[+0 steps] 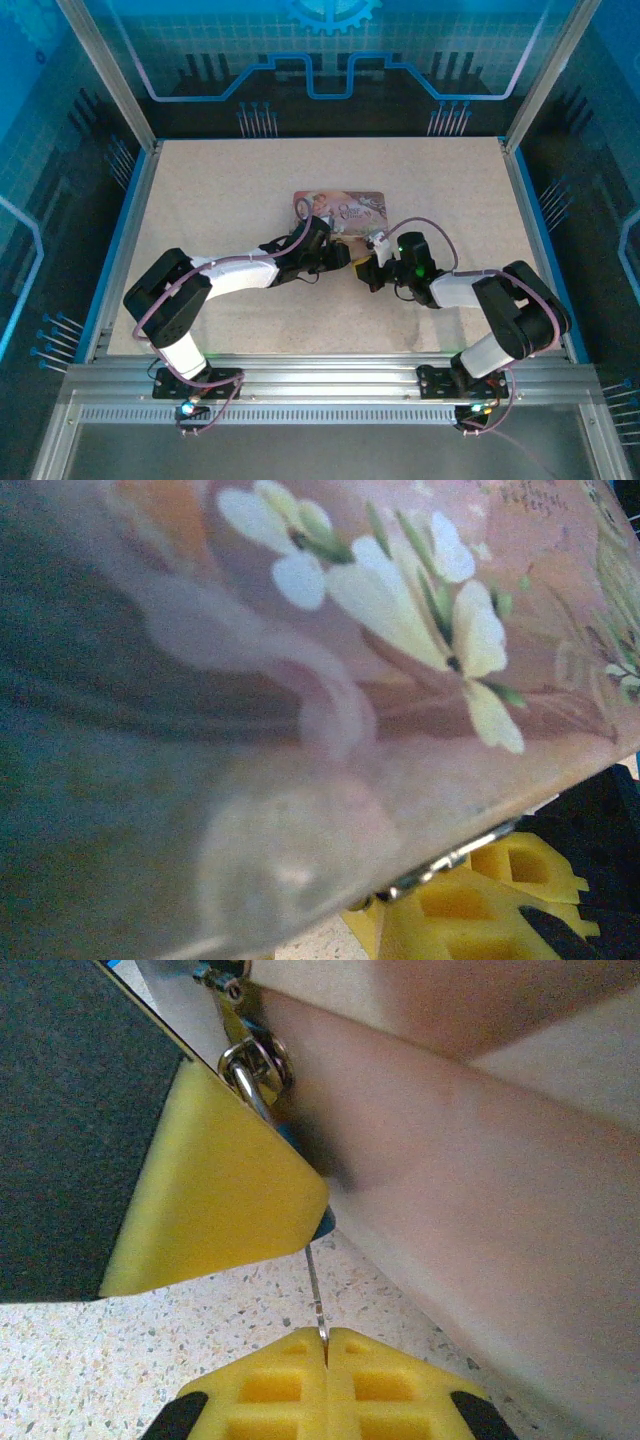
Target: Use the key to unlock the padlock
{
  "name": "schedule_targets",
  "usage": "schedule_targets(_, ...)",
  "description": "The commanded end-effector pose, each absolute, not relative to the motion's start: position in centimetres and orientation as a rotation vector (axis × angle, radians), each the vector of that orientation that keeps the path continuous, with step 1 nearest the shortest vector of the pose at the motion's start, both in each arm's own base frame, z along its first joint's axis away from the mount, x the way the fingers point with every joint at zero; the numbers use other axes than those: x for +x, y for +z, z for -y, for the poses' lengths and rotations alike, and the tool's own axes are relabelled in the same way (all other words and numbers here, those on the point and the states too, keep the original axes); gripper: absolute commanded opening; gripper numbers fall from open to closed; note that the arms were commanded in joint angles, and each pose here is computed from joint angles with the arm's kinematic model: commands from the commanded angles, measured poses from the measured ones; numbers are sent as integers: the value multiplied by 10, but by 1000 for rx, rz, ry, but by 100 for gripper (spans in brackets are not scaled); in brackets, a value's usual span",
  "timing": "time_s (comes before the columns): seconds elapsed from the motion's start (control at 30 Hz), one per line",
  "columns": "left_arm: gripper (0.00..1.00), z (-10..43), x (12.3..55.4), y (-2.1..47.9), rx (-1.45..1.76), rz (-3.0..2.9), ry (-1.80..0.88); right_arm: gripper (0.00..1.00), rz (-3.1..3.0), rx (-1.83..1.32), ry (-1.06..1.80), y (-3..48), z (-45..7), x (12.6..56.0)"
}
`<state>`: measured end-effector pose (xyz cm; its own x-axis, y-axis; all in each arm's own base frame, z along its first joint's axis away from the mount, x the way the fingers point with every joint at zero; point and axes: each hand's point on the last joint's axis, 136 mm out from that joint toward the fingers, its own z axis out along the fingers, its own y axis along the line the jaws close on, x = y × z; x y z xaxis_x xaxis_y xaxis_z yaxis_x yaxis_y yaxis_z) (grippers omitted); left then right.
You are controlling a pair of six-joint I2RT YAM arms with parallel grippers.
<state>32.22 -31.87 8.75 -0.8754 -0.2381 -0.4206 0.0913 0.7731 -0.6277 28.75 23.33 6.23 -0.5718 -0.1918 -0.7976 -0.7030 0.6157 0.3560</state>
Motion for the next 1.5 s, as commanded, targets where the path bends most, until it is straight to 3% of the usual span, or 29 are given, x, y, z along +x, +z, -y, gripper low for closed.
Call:
schedule_targets(0.0,27,332,333,137,-77,-2345,-1027,0,-2071,-718,875,65,-233,291)
schedule_targets(1.47,27,332,334,139,-74,-2350,-1024,0,-2025,-756,946,72,-238,282)
